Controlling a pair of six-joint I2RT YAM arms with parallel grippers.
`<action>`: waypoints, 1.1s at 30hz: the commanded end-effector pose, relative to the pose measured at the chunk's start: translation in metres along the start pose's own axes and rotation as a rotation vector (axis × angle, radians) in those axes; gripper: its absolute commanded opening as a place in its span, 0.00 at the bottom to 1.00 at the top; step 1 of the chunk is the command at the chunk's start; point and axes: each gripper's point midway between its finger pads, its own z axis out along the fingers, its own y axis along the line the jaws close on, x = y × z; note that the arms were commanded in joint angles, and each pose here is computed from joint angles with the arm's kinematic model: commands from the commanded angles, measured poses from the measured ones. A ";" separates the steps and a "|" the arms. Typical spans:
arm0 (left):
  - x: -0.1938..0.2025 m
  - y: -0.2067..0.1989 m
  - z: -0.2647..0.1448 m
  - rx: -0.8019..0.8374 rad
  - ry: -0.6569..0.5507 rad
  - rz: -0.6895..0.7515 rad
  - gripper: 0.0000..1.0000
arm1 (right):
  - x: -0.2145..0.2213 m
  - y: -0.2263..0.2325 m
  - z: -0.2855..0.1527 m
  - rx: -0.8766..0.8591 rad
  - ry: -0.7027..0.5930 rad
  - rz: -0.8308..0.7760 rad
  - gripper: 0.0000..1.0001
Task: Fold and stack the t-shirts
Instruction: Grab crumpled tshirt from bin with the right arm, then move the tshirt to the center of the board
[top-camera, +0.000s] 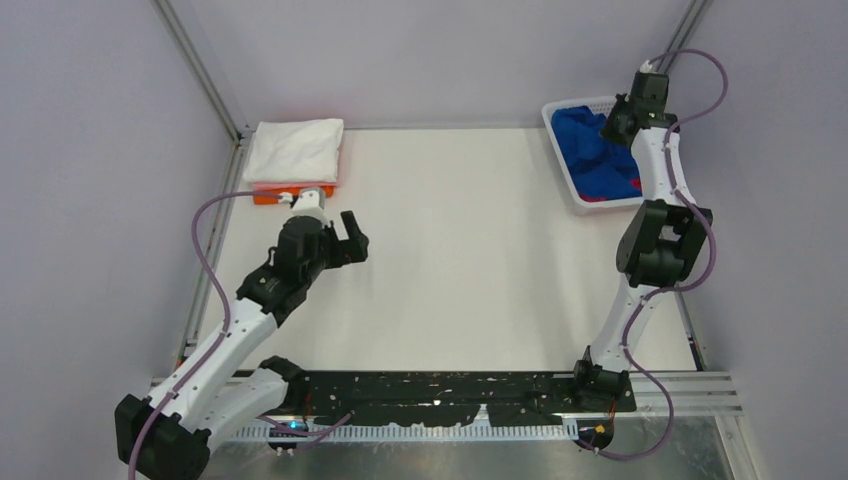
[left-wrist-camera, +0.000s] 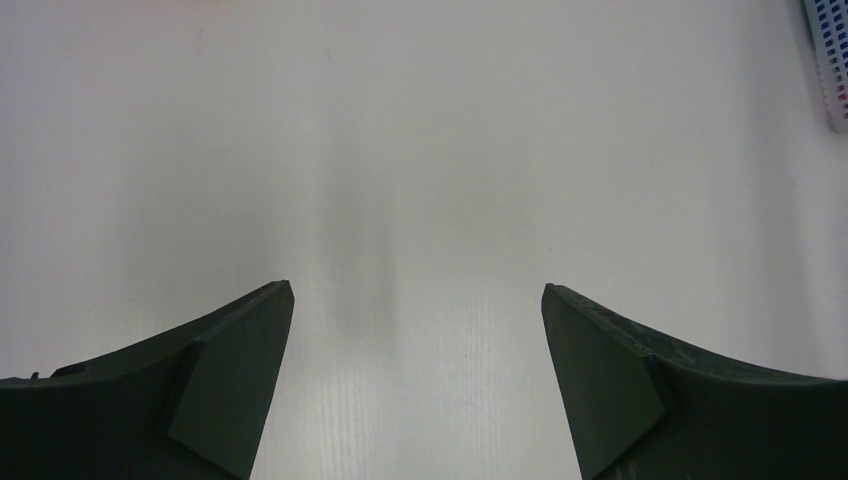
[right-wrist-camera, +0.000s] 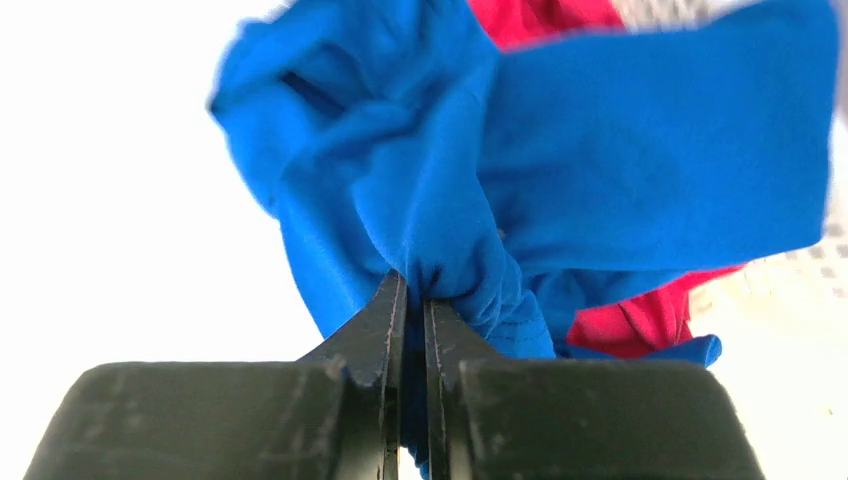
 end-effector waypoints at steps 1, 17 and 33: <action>-0.021 -0.004 -0.009 0.009 -0.071 -0.023 1.00 | -0.109 0.055 -0.126 -0.262 -0.348 -0.040 0.05; -0.017 0.006 -0.018 -0.009 -0.101 -0.033 1.00 | -0.088 0.215 -0.424 -1.033 -0.628 -0.348 0.05; 0.002 0.036 -0.040 -0.106 -0.106 -0.073 1.00 | 0.003 0.267 -0.511 -1.528 -0.440 -0.392 0.05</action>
